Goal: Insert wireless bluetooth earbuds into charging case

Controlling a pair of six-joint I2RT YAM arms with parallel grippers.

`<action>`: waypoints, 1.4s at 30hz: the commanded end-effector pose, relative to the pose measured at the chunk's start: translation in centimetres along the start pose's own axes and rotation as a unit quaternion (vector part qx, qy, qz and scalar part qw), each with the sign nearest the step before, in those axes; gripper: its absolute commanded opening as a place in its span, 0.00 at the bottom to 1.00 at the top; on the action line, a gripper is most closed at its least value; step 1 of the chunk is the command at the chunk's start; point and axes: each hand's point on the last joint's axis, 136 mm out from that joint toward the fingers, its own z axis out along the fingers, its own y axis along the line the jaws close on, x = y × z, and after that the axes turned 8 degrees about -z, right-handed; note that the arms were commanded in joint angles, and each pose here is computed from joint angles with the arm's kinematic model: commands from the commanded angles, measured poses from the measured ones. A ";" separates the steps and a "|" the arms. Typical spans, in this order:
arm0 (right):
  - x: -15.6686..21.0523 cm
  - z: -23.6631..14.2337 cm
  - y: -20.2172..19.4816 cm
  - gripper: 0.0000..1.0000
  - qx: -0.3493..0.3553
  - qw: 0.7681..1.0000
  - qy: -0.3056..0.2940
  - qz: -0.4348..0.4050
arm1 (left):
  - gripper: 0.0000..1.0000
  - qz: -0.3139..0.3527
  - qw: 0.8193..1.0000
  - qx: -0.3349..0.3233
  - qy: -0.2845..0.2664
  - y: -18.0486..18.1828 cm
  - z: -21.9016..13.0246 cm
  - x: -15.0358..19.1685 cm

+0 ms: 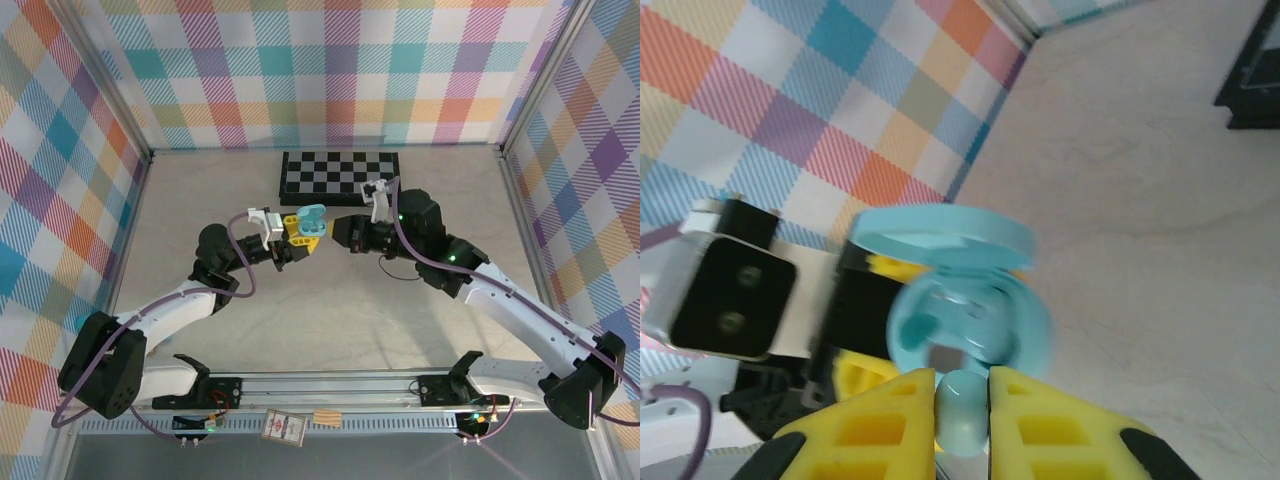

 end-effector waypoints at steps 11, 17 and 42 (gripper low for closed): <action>-1.7 2.1 2.3 0.17 -0.039 0.999 -0.002 -0.037 | 0.33 0.030 0.999 0.010 -0.011 -0.1 1.7 -0.6; -1.4 2.9 1.6 0.17 -0.029 0.999 0.004 -0.032 | 0.33 0.029 0.999 0.012 -0.014 -0.3 1.8 -0.8; -0.2 2.4 -0.4 0.30 0.021 1.000 0.020 -0.012 | 0.33 0.027 0.999 0.012 -0.015 -0.4 1.8 -1.0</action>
